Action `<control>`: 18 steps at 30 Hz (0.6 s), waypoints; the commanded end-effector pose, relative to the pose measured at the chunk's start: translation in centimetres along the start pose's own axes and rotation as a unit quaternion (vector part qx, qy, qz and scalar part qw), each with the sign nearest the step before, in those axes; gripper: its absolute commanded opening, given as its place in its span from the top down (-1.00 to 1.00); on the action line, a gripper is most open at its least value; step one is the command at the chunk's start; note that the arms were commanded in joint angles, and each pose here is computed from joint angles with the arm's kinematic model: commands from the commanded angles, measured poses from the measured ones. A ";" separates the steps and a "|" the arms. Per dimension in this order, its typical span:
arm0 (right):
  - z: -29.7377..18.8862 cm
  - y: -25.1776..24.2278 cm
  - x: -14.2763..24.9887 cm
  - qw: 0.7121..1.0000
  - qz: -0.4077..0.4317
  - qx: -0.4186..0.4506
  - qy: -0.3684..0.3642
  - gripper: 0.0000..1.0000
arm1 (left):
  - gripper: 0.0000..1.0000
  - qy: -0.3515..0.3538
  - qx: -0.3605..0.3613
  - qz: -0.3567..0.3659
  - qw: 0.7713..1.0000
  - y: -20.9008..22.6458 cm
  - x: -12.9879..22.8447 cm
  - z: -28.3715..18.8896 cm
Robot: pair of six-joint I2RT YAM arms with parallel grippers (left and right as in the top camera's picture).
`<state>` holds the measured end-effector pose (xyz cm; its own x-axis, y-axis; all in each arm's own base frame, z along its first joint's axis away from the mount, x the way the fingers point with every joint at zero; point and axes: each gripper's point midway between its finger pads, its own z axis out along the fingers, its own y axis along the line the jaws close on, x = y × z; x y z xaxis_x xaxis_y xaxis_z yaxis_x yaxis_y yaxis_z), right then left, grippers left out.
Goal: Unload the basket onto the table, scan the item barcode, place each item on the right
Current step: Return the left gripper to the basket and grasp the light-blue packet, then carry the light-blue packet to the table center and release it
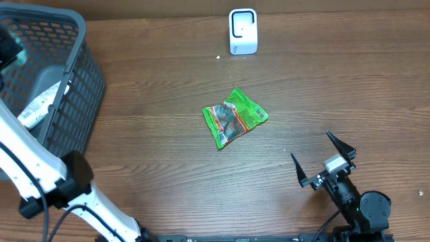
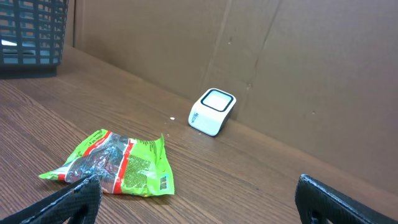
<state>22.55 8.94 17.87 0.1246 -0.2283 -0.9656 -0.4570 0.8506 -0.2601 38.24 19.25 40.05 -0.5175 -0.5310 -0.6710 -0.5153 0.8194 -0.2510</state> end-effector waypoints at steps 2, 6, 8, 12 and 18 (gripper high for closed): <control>0.0 0.1 0.2 1.000 0.005 0.000 -0.001 -1.00 | 0.92 -0.019 0.140 0.096 0.985 -8.7 1.8 -4.9; 0.0 0.1 0.2 1.000 0.005 0.000 -0.002 -1.00 | 0.92 0.027 0.199 0.157 0.967 -15.3 5.8 -5.0; 0.0 0.1 0.2 1.000 0.005 0.000 -0.001 -1.00 | 0.92 0.068 0.200 0.185 0.960 -17.8 8.6 -3.9; 0.0 0.1 0.2 1.000 0.005 0.000 -0.001 -1.00 | 0.92 0.159 0.132 0.240 0.948 -20.1 15.1 0.0; 0.0 0.1 0.2 1.000 0.005 0.000 -0.002 -1.00 | 0.92 0.278 0.035 0.340 0.898 -20.2 25.2 5.7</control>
<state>22.55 8.93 17.87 0.1249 -0.2283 -0.9655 -0.4565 0.8508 -0.2602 39.90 -9.60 27.98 -0.9433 0.0421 -0.3293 0.0816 0.9909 -0.1069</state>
